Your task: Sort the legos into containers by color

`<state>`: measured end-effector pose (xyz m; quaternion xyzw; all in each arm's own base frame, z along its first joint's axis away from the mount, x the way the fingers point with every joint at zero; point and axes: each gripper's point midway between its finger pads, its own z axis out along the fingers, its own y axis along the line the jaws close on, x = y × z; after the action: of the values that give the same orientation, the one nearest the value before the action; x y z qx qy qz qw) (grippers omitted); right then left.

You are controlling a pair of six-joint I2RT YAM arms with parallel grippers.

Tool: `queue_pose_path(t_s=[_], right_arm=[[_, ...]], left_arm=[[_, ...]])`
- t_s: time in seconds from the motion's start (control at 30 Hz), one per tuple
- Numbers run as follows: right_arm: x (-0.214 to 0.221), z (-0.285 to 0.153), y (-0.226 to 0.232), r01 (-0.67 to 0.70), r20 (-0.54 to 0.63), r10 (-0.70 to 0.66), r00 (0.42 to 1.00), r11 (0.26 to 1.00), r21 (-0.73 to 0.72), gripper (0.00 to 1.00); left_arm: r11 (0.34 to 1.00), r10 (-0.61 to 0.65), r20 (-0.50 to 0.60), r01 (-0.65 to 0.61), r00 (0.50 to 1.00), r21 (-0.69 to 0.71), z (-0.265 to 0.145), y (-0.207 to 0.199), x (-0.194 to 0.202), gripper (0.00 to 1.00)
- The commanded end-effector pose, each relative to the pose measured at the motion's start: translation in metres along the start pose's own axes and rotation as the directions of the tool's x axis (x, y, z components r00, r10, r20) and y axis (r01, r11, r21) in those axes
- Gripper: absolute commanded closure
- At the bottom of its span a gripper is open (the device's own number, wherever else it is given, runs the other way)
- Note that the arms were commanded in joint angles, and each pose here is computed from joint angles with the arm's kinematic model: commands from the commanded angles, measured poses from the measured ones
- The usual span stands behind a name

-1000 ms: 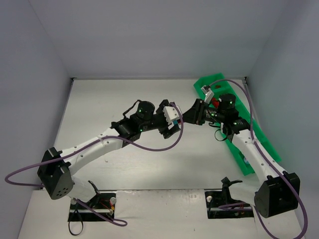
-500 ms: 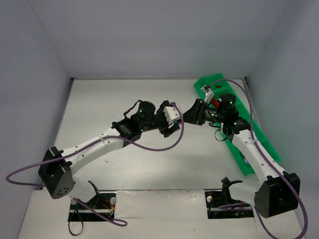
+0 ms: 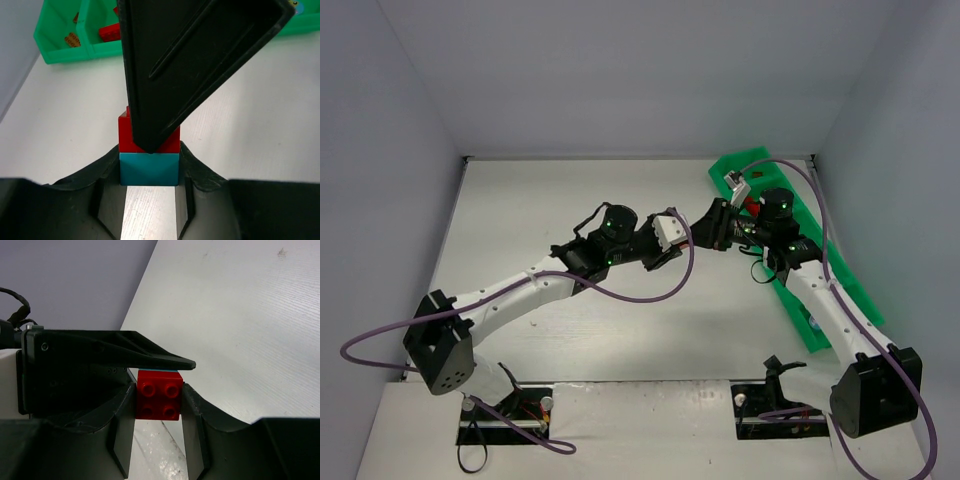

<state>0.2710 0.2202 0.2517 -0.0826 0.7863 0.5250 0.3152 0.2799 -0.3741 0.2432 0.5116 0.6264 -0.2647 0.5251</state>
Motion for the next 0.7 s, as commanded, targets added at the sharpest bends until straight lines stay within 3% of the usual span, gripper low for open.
queue_pose_path(t_s=[0.0,0.03,0.13,0.4,0.67], right_arm=[[-0.012,0.000,0.017,0.083,0.030,-0.081,0.996,0.995,-0.059,1.00],[-0.011,0.000,0.017,0.083,0.031,-0.081,0.996,0.995,-0.057,1.00],[-0.012,0.000,0.015,0.093,0.036,-0.092,0.995,0.994,-0.049,1.00],[-0.021,-0.006,0.001,0.120,0.044,-0.121,0.992,0.993,0.010,1.00],[-0.055,-0.042,-0.026,0.122,0.129,-0.131,0.983,0.990,0.077,1.00]], left_arm=[[0.998,0.043,0.149,-0.037,0.988,-0.044,-0.005,0.015,-0.055,0.74],[0.998,0.040,0.145,-0.034,0.989,-0.043,-0.005,0.015,-0.053,0.87],[0.999,0.028,0.128,-0.023,0.991,-0.040,-0.004,0.014,-0.050,1.00],[0.997,-0.055,0.103,0.060,0.993,-0.047,-0.011,0.020,-0.026,1.00],[0.991,-0.117,0.075,0.121,0.990,-0.058,-0.020,0.029,-0.005,1.00]])
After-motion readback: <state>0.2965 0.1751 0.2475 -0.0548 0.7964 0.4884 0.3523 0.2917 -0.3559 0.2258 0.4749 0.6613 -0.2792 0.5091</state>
